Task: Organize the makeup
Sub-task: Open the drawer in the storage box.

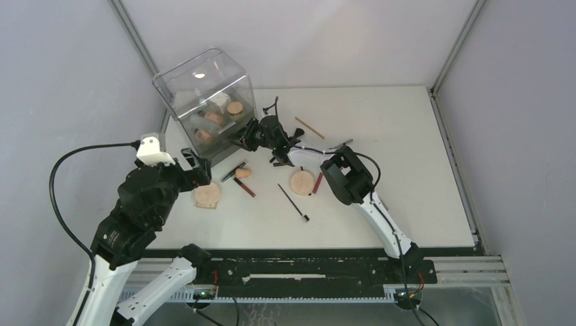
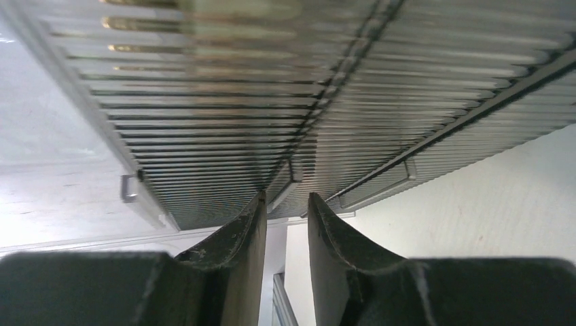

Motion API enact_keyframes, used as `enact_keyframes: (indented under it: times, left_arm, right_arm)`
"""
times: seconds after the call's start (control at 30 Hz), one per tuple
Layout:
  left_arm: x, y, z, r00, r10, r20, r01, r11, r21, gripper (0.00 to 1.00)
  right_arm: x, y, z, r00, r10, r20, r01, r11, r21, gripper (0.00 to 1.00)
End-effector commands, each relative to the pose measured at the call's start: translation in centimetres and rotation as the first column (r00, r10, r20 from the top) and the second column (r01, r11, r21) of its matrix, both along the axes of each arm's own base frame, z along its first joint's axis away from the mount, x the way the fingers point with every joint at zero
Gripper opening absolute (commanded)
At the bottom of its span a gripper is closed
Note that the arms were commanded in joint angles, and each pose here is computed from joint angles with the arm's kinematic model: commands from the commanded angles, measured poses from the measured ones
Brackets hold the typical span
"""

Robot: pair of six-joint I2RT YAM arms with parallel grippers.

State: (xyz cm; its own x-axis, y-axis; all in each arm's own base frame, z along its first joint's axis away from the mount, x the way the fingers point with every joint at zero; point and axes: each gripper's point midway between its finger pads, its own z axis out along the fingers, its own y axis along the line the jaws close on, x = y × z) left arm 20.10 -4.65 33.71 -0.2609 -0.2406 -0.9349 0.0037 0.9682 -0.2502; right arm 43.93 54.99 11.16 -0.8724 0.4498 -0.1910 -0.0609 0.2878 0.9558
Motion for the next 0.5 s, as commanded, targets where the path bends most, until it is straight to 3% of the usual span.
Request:
enact_keyframes:
  times: [0.0, 0.47]
  left_arm:
    - [0.1, 0.4, -0.5, 1.000, 0.014, 0.000, -0.014, 1.000, 0.027, 0.96]
    - [-0.2, 0.8, -0.8, 1.000, 0.024, -0.007, -0.024, 0.999, 0.034, 0.96]
  right_arm:
    - [1.1, 0.8, 2.6, 0.997, -0.042, 0.058, 0.038, 0.997, 0.072, 0.35]
    - [1.7, 1.1, 5.0, 0.993, -0.044, 0.113, 0.024, 0.985, 0.170, 0.31]
